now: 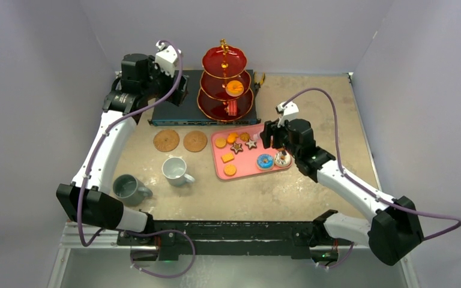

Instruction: Serve the afternoon tea

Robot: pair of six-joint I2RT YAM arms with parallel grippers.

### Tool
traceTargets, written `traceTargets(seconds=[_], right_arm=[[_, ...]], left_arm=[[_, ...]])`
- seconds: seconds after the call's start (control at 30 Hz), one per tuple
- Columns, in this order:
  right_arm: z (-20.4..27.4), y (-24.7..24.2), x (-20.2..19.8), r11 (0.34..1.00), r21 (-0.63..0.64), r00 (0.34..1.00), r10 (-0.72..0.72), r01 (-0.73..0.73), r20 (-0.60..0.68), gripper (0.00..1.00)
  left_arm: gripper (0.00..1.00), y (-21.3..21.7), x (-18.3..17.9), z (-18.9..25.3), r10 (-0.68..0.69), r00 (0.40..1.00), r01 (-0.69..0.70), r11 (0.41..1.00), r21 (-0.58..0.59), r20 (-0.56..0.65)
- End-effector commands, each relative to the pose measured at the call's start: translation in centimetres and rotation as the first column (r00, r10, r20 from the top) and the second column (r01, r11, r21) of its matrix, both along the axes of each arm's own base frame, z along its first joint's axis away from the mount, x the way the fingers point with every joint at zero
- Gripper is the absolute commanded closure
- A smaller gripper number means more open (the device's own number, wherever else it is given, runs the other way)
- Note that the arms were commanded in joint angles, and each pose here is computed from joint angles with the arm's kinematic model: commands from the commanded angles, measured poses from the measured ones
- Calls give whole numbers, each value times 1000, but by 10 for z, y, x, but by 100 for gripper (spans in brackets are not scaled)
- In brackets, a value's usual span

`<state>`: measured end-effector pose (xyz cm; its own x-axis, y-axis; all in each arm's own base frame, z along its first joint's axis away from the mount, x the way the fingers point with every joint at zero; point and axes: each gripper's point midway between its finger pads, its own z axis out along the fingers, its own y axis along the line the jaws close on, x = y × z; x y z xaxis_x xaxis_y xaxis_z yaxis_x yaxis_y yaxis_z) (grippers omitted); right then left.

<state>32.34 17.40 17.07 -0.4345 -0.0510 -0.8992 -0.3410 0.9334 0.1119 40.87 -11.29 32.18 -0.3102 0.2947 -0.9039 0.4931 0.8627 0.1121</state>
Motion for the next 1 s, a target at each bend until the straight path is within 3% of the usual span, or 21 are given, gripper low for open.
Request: traceTargets(seconds=[0.0,0.63,0.97], right_arm=[[-9,-3,-6,997,58,999,-44,46,-30,33],[-66,-3,-41,1000,18,980,-15,19,-200,33],[-61,-5,-35,997,-47,985,-71,64,-159,33]], left_arm=[[11,-1,5,32,-3,996,6,999,-34,86],[11,-1,4,41,-1,995,5,999,-38,101],[11,-1,5,44,0,994,5,999,-43,106]])
